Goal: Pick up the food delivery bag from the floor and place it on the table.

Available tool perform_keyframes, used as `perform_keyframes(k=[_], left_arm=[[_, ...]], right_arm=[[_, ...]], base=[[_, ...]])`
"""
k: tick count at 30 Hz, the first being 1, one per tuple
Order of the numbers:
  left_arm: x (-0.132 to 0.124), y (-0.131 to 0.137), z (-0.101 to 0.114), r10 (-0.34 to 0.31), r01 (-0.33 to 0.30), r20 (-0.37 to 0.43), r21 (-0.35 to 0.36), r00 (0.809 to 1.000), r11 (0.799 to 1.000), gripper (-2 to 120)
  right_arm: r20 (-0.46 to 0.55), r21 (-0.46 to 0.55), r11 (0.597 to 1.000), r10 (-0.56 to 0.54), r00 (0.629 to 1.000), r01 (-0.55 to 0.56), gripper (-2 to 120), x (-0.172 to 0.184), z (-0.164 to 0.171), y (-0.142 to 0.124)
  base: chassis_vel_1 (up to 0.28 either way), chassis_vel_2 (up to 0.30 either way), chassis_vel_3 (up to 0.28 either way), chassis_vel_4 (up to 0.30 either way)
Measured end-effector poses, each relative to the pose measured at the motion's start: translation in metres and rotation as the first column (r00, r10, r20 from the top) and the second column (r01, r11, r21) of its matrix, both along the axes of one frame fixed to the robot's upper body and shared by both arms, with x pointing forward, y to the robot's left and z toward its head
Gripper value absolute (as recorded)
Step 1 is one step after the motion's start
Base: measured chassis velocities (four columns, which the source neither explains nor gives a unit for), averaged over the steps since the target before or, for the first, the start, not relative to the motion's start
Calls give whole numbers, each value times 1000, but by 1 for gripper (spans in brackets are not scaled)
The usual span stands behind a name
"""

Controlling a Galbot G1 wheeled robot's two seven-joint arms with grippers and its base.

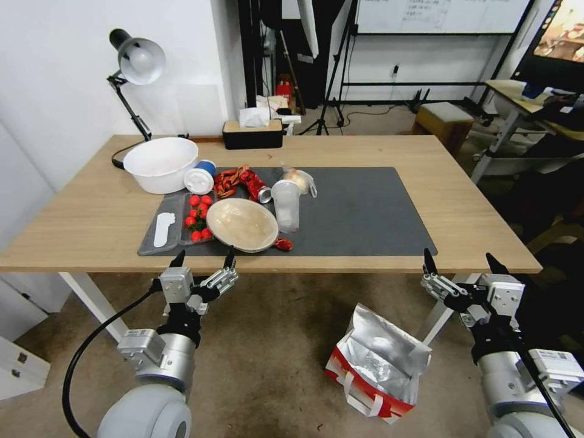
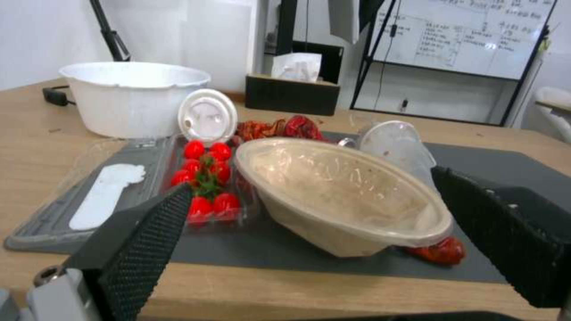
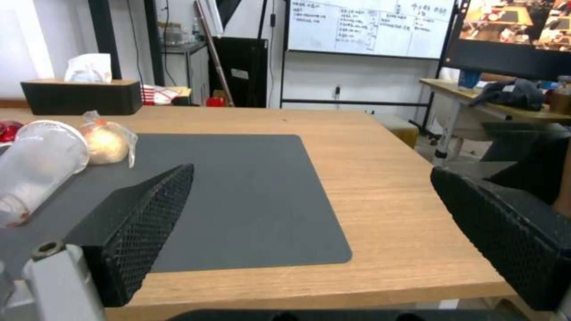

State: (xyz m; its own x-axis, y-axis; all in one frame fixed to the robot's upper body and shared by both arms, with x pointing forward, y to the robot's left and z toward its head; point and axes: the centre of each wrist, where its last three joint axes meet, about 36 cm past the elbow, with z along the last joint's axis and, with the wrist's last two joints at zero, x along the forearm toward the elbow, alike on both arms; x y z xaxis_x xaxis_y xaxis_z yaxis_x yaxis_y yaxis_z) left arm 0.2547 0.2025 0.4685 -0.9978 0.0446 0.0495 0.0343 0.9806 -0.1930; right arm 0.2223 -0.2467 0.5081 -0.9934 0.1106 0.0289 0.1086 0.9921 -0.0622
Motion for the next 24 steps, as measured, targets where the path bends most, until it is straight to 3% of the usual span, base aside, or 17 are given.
perform_keyframes(k=[11, 16, 24], left_arm=[[2, 3, -16, 7, -8, -3, -6, 1000, 1000, 100], [3, 6, -35, 11, -11, 26, 19, 1000, 1000, 100], [3, 10, -41, 10, -12, 40, 42, 999, 999, 100]], right_arm=[[-5, 4, 1000, 7, 1000, -7, 100, 3, -6, 1], [1, 4, 1000, 8, 1000, -8, 100, 4, -10, 0], [7, 9, 1000, 9, 1000, -9, 100, 5, -12, 1]], base=[[0, 0, 0, 0], [0, 0, 0, 0], [0, 0, 0, 0]])
